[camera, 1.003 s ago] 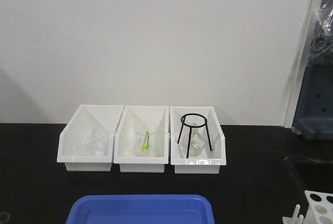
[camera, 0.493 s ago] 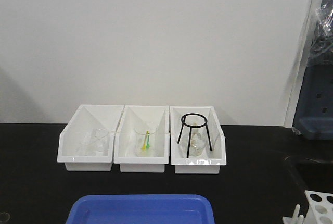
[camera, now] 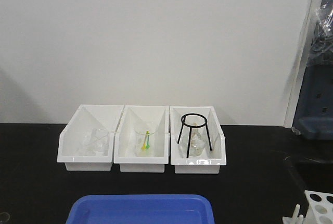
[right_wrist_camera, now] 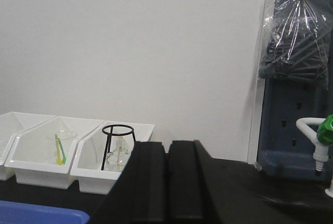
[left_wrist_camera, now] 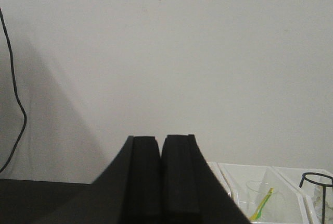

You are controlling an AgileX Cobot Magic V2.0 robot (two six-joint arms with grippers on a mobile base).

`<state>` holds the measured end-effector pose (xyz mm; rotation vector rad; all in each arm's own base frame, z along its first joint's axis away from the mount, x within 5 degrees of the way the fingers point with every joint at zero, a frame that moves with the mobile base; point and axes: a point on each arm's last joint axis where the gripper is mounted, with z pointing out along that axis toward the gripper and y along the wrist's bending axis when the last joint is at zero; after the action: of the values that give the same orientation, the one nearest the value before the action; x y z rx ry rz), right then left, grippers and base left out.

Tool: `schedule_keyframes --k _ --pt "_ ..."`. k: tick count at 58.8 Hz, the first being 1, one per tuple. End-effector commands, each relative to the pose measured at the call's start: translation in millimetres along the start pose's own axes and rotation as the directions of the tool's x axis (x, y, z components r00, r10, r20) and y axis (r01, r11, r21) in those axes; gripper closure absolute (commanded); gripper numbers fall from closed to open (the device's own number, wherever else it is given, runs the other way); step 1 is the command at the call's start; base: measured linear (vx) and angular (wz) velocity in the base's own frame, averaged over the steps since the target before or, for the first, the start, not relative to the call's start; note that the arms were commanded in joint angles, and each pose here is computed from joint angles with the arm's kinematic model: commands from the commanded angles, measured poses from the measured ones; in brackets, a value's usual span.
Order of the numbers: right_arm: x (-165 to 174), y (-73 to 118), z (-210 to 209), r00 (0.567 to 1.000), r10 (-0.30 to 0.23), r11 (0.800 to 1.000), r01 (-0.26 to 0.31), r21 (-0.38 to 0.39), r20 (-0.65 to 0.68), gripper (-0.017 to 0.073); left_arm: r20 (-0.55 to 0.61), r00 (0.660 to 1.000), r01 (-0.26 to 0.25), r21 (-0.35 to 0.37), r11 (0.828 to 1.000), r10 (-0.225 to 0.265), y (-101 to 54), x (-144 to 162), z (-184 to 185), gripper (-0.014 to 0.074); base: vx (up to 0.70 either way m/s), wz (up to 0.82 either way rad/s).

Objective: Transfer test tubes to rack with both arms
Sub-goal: 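Lower the left gripper onto the clear test tube in the beaker and close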

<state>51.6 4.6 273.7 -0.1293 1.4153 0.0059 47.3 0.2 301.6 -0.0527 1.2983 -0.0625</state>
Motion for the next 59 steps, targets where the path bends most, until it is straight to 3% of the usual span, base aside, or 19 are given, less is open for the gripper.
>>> schedule_keyframes --k 1,13,23,37,44,48,53,59 --pt "-22 -1.2 9 0.998 0.001 1.000 -0.001 -0.003 0.055 0.0564 0.047 0.999 -0.009 0.010 1.000 0.008 -2.0 -18 14 0.0591 0.00 0.00" --pt "-16 -0.2 27 1.000 0.005 1.000 -0.005 -0.013 -0.024 0.0547 -0.121 0.993 -0.009 -0.004 1.000 0.008 -0.3 1 36 0.0549 0.00 0.00" --pt "-10 0.4 36 0.997 0.004 1.000 -0.006 -0.018 -0.079 0.0476 -0.252 0.968 -0.019 -0.013 1.000 0.015 1.6 22 45 0.0425 0.00 0.00" --pt "-1 1.2 48 0.987 0.031 0.999 -0.034 -0.019 -0.158 0.0246 -0.384 0.923 -0.021 -0.023 1.000 0.010 3.6 46 52 0.0097 0.00 0.00" --pt "2 1.5 51 0.983 0.029 0.999 -0.033 -0.021 -0.179 0.0123 -0.392 0.920 -0.020 -0.019 1.000 0.011 3.5 51 61 0.0020 0.00 0.00" --pt "3 1.6 52 0.982 0.029 0.999 -0.033 -0.021 -0.186 0.0064 -0.419 0.906 -0.069 0.007 0.998 0.066 3.4 56 66 0.0016 0.00 0.00" --pt "3 1.6 53 0.982 0.028 0.999 -0.033 -0.022 -0.188 0.0027 -0.466 0.861 -0.180 0.095 0.979 0.203 0.6 66 71 0.0016 0.00 0.00" --pt "3 1.6 53 0.982 0.028 0.999 -0.033 -0.022 -0.187 0.0021 -0.498 0.823 -0.214 0.176 0.961 0.275 -5.3 77 77 0.0016 0.00 0.00"
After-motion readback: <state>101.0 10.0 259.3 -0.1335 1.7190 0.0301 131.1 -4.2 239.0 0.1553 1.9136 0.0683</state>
